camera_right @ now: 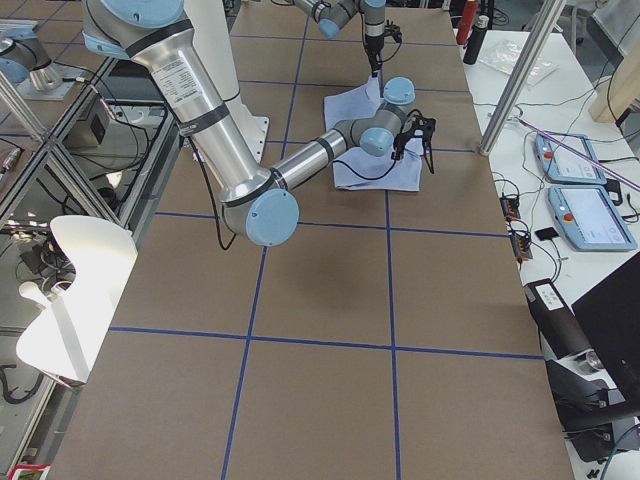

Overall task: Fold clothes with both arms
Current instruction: 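Lay the held hem down at the collar with both grippers, then open both grippers and raise them off the folded shirt, then lower the right gripper onto the folded shirt's side edge and grasp, then drag the shirt edge toward the robot with the right gripper, rotating it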

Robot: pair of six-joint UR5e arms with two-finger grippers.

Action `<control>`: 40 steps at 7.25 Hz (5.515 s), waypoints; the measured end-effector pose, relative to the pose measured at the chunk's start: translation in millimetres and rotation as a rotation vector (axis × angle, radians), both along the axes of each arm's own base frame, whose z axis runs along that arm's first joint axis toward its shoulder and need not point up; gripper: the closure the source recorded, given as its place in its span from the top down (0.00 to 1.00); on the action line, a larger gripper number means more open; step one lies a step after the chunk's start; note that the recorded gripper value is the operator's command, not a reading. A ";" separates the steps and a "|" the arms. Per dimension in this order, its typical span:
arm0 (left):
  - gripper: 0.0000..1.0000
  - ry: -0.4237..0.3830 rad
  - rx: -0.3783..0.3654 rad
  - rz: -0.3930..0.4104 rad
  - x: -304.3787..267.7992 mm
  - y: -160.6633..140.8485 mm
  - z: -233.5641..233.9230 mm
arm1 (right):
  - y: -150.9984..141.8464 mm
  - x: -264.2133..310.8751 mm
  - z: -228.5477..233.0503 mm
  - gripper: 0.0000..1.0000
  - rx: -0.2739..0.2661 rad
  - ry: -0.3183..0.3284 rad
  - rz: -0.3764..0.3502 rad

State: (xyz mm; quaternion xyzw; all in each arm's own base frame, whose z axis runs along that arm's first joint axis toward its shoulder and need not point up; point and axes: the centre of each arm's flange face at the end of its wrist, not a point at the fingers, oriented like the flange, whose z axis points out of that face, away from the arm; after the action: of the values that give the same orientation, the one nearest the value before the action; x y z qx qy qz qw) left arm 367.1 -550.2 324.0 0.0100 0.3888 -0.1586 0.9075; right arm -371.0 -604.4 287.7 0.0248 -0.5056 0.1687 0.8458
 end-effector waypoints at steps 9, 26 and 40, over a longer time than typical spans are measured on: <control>0.00 -0.002 -0.006 -0.021 9.6 -33.3 15.4 | -31.4 -21.4 -8.5 0.00 0.003 0.042 0.044; 1.00 0.031 0.055 -0.048 -18.4 -38.8 -19.9 | 102.2 -65.9 99.0 0.19 -0.024 0.018 -0.173; 1.00 0.023 0.050 -0.066 -34.6 -36.3 -30.6 | 217.8 -7.9 108.6 0.00 -0.022 -0.052 -0.335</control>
State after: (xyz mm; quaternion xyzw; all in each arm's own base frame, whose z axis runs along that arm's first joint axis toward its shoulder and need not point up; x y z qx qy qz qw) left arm 332.5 -586.5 293.4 0.0437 0.4026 -0.1788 0.8967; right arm -379.0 -386.6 396.3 -0.0733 -0.5227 0.0315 0.8488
